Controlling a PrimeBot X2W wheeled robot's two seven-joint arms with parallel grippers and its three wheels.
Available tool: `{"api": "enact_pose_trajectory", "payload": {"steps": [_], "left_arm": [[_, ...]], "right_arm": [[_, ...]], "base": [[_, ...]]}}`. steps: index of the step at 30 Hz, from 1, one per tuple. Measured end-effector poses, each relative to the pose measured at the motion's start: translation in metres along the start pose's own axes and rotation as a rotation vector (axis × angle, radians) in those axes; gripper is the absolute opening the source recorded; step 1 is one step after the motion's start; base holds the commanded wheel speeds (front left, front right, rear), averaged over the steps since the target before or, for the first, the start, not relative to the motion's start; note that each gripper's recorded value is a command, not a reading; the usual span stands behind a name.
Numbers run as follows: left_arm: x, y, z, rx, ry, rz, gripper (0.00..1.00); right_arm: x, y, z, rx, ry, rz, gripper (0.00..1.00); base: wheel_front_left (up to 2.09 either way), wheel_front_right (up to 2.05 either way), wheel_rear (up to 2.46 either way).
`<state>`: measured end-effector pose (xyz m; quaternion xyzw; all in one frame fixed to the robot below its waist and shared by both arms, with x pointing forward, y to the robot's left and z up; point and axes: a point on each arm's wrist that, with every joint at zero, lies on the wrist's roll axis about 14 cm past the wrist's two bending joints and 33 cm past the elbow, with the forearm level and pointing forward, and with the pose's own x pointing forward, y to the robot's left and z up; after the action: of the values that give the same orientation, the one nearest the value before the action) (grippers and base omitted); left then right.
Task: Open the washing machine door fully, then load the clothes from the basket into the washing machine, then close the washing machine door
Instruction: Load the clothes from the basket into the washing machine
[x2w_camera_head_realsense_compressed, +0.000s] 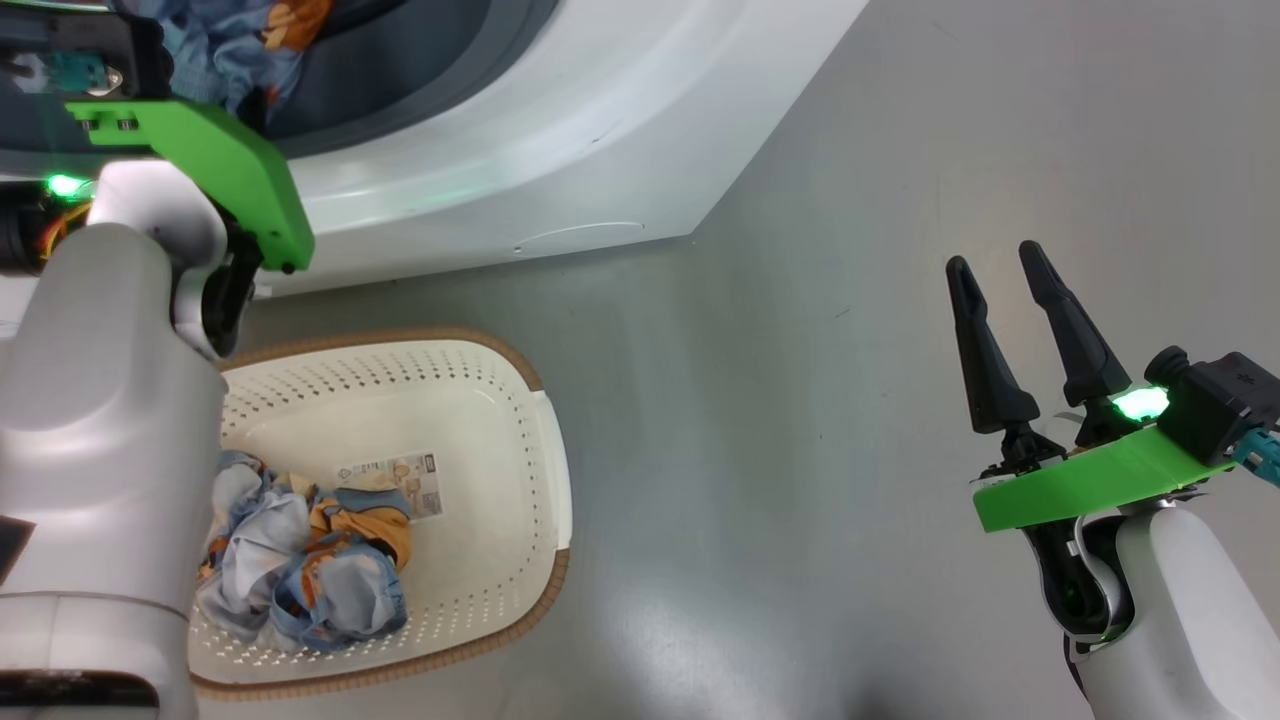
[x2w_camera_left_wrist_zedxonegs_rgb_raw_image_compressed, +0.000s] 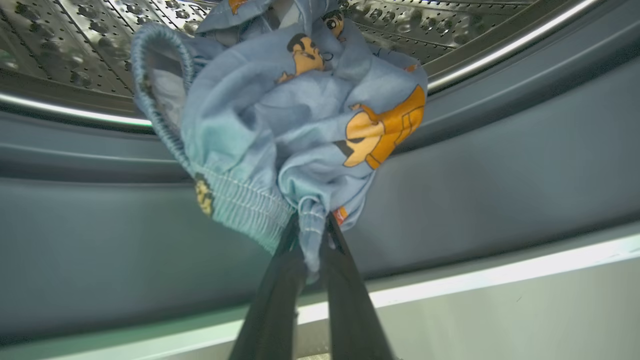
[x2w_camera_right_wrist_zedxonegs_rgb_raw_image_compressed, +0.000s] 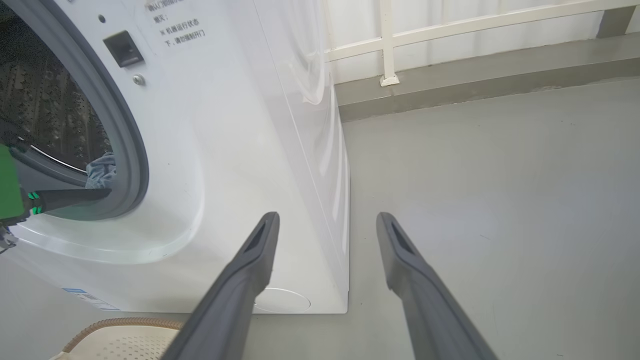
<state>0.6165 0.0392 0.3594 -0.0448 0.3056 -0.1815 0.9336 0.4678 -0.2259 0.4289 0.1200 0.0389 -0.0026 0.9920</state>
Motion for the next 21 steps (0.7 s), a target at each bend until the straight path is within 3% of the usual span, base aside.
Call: {"api": "enact_pose_trajectory", "payload": {"steps": [12,21], "left_arm": [[0.005,-0.006,0.058,0.017,-0.209,-0.016,0.0],[0.026,0.009,0.093,0.106,-0.327,0.021,0.0]], "right_arm": [[0.0,0.0,-0.005,0.002,0.011,-0.002,1.0],[-0.005,-0.011,-0.016,0.013,0.034,-0.052,1.0]], "base": [[0.0,0.0,0.0],[0.0,0.0,0.0]]}}
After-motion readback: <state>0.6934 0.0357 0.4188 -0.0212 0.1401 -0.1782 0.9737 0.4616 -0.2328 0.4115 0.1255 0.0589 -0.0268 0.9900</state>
